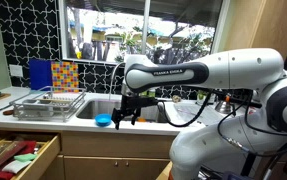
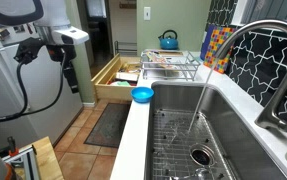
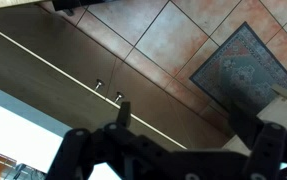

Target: Put the blue bowl under the running faucet then place it back on the counter

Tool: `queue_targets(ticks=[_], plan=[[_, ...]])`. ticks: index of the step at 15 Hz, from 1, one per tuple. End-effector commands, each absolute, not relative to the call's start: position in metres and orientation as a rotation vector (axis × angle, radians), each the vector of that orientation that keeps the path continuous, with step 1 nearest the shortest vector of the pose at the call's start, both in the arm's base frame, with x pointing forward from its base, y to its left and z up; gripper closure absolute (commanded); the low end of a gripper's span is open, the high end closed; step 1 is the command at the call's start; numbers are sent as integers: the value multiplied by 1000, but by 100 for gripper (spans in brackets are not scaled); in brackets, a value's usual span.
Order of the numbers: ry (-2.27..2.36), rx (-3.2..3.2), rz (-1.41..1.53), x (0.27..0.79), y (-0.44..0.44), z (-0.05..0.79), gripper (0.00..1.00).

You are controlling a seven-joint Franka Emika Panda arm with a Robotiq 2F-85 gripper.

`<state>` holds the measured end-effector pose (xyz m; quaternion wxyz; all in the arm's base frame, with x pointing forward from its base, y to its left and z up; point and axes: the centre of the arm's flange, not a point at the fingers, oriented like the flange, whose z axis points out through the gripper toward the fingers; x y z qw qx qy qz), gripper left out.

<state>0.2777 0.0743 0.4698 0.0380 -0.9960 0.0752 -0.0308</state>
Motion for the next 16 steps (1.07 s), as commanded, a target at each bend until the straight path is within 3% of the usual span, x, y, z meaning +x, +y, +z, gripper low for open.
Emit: queue_targets(ticks=[1,5,11,16], plan=[[232,-3057,-86,277,74,467,0],[260,-3058,-36,283,70,468,0],[630,-3110,-394,375,-5,486,0],[788,-3068,-364,436,-38,459,0]])
